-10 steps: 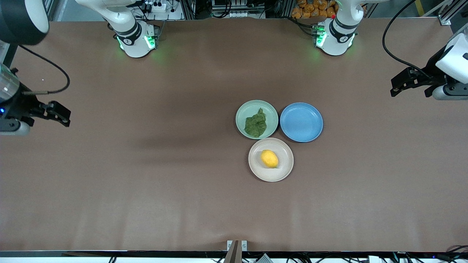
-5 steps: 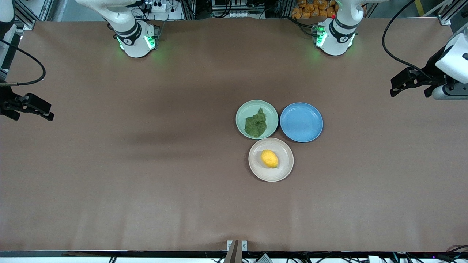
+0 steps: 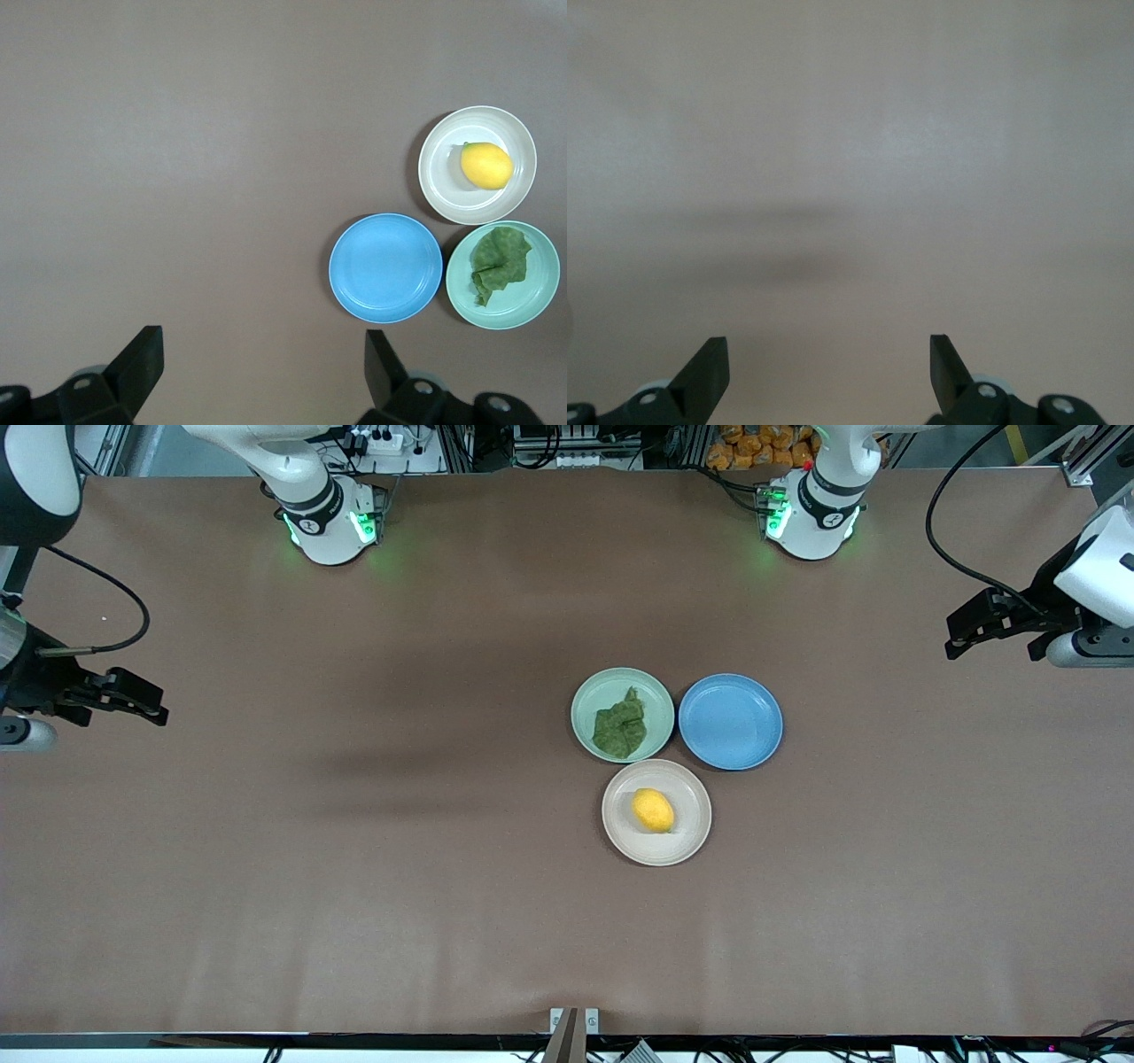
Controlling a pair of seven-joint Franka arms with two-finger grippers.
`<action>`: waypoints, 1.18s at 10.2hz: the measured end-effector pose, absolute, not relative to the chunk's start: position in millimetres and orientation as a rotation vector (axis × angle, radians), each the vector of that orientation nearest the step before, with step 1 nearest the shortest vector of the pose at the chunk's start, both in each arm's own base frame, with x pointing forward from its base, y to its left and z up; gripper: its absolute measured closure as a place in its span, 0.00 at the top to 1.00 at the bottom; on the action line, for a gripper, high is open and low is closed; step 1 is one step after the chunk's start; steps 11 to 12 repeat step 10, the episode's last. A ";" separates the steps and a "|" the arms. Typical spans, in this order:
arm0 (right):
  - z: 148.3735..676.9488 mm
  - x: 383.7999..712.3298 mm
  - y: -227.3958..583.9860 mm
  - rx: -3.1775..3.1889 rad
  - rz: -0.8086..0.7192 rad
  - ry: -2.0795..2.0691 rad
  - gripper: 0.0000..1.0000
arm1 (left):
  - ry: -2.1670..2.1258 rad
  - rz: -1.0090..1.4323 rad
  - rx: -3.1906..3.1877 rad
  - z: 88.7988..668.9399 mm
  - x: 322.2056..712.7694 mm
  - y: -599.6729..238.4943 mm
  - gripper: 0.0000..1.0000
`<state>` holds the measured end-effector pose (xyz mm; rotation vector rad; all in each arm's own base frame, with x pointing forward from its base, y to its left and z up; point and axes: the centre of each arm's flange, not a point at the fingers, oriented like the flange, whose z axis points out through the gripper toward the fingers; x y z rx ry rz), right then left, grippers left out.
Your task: Place lemon and lettuce in plates
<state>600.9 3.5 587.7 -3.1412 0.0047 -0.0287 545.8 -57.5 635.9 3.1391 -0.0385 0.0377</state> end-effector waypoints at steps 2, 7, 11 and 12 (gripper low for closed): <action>601.0 596.0 -0.3 -3.140 -0.070 0.009 1.00 | -0.038 0.038 3.139 635.9 545.8 -57.5 1.00; 657.1 554.7 -7.7 -3.133 -0.118 0.020 1.00 | -0.038 0.038 3.139 635.9 545.9 -57.4 1.00; 653.7 553.4 -8.1 -3.134 -0.098 0.020 1.00 | -0.038 0.037 3.139 635.9 545.8 -57.5 1.00; 653.7 553.4 -8.1 -3.134 -0.098 0.020 1.00 | -0.038 0.037 3.139 635.9 545.8 -57.5 1.00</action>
